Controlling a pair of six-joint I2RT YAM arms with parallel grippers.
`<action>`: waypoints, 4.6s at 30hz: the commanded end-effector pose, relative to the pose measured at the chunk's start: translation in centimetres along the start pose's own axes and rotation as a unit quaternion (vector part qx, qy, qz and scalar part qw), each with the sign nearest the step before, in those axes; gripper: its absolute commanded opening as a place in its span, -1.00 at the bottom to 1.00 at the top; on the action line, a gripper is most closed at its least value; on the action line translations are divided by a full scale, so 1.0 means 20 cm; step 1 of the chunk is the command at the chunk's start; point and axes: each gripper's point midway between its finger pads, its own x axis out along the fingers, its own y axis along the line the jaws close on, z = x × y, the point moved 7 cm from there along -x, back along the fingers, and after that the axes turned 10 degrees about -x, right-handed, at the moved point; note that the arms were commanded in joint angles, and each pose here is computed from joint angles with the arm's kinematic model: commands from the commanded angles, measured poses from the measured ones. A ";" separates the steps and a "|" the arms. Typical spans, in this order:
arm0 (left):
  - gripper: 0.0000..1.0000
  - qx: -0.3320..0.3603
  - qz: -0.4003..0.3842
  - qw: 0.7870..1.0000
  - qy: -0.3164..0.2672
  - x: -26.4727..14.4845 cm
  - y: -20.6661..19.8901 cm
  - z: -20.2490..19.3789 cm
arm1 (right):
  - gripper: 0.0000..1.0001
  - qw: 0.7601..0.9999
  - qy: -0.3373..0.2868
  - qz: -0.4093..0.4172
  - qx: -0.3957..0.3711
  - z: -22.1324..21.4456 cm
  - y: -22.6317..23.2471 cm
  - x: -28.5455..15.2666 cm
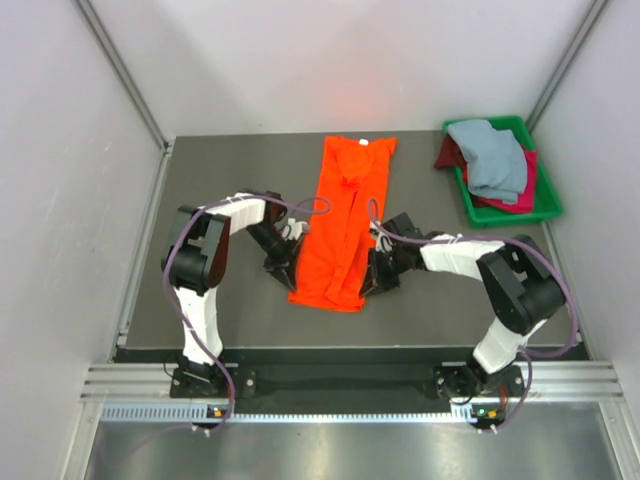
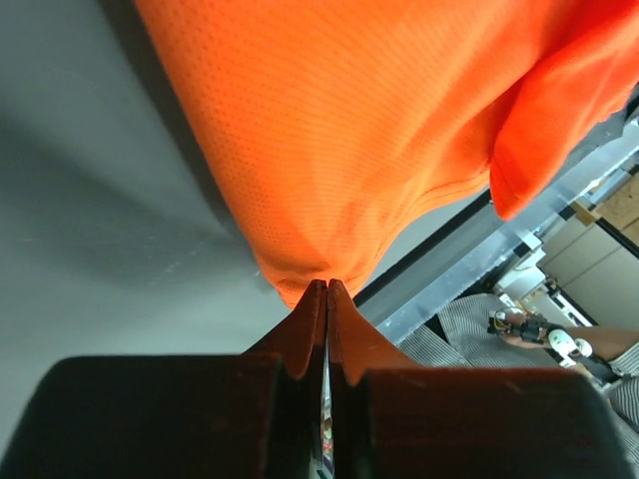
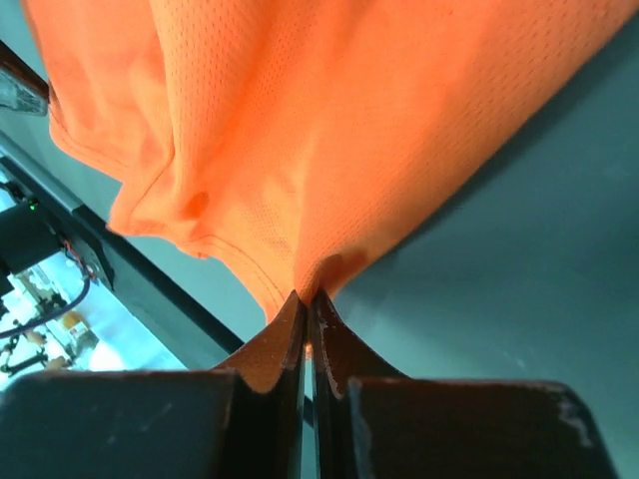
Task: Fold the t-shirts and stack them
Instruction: Fold the tshirt
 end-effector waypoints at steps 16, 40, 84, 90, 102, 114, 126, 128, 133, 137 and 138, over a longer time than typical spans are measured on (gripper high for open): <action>0.02 0.067 0.007 0.998 0.011 0.06 -0.18 -0.08 | -1.00 0.996 -0.075 -0.039 -0.018 0.00 -0.11 -0.31; -1.00 0.107 -0.016 0.993 0.043 0.16 -0.30 -0.05 | -1.00 0.992 -0.109 -0.052 -0.021 0.01 -0.15 -0.39; -1.00 0.279 0.062 0.941 -0.180 -0.34 -0.66 0.20 | -1.00 0.963 -0.249 -0.059 -0.085 0.40 -0.04 -0.76; -1.00 0.255 0.055 0.945 -0.196 -0.33 -0.60 0.41 | -1.00 0.956 -0.267 -0.066 -0.096 0.59 -0.09 -0.75; -1.00 0.231 0.042 0.938 -0.254 -0.40 -0.49 0.75 | -1.00 0.959 -0.261 -0.057 -0.093 0.93 -0.18 -0.62; -0.20 0.204 0.034 0.928 -0.309 -0.40 -0.37 1.05 | -0.30 0.961 -0.249 -0.069 -0.101 1.17 -0.29 -0.45; 0.34 0.255 -0.057 0.878 -0.402 -0.82 -0.72 0.58 | -0.04 0.940 -0.284 -0.059 -0.178 1.09 -0.04 -0.70; 0.30 0.241 -0.070 0.893 -0.375 -0.75 -0.69 0.54 | -0.07 0.944 -0.272 -0.049 -0.178 1.05 -0.01 -0.66; -0.07 0.207 -0.111 0.924 -0.301 -0.55 -0.58 0.41 | -0.13 0.958 -0.229 -0.009 -0.175 0.94 0.04 -0.49; -0.41 0.174 -0.128 0.938 -0.272 -0.41 -0.51 0.38 | -0.17 0.967 -0.191 0.007 -0.171 0.88 0.08 -0.34; -0.49 0.169 -0.127 0.940 -0.267 -0.38 -0.49 0.38 | -0.18 0.967 -0.187 0.010 -0.172 0.87 0.09 -0.32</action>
